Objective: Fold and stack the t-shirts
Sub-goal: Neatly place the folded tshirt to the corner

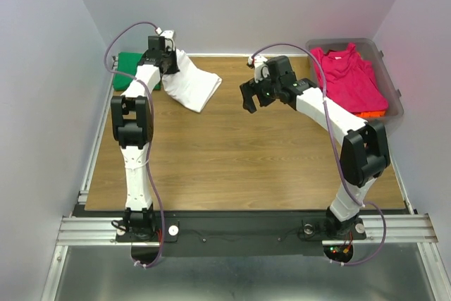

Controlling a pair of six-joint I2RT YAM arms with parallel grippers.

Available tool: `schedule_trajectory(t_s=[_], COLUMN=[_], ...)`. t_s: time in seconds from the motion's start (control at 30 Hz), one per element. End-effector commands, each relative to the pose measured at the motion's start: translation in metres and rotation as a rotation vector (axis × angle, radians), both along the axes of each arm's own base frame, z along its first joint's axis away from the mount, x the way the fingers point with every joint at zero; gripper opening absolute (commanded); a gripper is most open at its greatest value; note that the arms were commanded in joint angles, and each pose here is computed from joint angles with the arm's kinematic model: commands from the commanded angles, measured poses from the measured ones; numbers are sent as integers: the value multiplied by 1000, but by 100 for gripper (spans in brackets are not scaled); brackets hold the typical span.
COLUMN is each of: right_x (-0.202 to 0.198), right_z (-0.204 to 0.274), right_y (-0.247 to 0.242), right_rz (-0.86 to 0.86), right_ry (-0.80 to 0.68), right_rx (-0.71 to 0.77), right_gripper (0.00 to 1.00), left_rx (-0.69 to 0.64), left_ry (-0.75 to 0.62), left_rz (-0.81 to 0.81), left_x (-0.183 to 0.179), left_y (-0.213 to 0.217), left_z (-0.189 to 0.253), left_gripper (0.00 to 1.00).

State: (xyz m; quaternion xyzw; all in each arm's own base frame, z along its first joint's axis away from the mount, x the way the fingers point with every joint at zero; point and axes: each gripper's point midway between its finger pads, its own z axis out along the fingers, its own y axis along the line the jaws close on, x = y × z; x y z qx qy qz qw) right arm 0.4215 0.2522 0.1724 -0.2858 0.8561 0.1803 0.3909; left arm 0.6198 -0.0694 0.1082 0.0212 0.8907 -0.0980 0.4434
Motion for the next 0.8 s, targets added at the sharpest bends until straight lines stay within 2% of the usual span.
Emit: schedule_trajectory(t_s=[0.0, 0.3, 0.77], right_x=[-1, -2, -6], right_z=[22, 14, 4], right_y=[-4, -10, -10], right_rz=[11, 5, 16], right_ry=[-87, -86, -61], right_rx=[-16, -43, -47], right_gripper=[100, 100, 100], left_rx=[68, 142, 178], left_ry=[-155, -301, -422], left_rz=[30, 91, 28], left_x=[29, 52, 50], left_y=[31, 86, 86], left_z=[60, 111, 167], left_gripper=[0, 0, 0])
